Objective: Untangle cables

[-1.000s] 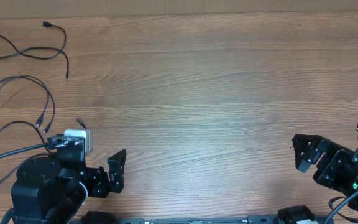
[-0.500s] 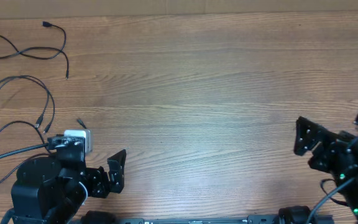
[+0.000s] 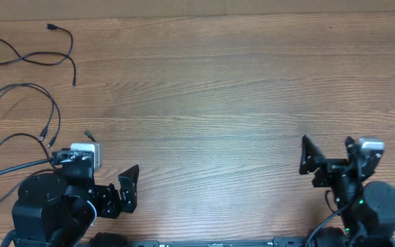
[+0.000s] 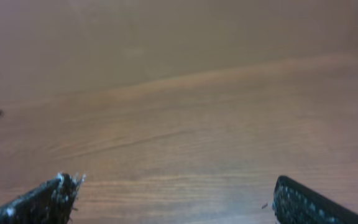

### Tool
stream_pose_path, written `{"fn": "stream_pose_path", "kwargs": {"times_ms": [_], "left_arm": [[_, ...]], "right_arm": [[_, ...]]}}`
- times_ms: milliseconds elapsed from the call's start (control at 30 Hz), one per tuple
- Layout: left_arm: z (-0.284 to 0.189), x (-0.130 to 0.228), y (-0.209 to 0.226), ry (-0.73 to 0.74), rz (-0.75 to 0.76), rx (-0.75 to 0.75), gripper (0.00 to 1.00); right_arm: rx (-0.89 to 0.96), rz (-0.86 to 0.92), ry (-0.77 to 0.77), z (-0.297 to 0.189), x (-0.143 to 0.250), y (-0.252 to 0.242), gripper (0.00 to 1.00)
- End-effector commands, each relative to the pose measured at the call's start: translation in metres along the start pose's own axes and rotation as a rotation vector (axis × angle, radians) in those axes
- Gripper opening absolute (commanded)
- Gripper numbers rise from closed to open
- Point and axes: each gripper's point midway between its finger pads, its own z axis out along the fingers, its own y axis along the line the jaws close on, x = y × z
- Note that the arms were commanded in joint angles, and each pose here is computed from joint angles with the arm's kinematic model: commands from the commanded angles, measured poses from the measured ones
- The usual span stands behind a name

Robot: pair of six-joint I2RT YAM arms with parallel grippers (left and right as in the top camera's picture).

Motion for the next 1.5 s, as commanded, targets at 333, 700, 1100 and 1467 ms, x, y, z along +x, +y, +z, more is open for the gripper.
{"fn": "stream_pose_path", "kwargs": {"times_ms": [333, 700, 1100, 1467], "left_arm": [[-0.003, -0.002, 0.000, -0.013, -0.011, -0.005, 1.00], [-0.003, -0.002, 0.000, -0.013, -0.011, -0.005, 1.00], [-0.003, -0.002, 0.000, -0.013, -0.011, -0.005, 0.99], [-0.003, -0.002, 0.000, -0.013, -0.011, -0.005, 1.00]], "right_arm": [[-0.118, -0.117, -0.265, 0.024, 0.031, 0.006, 1.00], [-0.062, -0.100, -0.267, 0.041, 0.055, -0.013, 1.00], [-0.025, -0.143, -0.248, 0.043, 0.060, -0.018, 1.00], [0.024, -0.137, -0.247, 0.043, 0.060, -0.027, 1.00]]}}
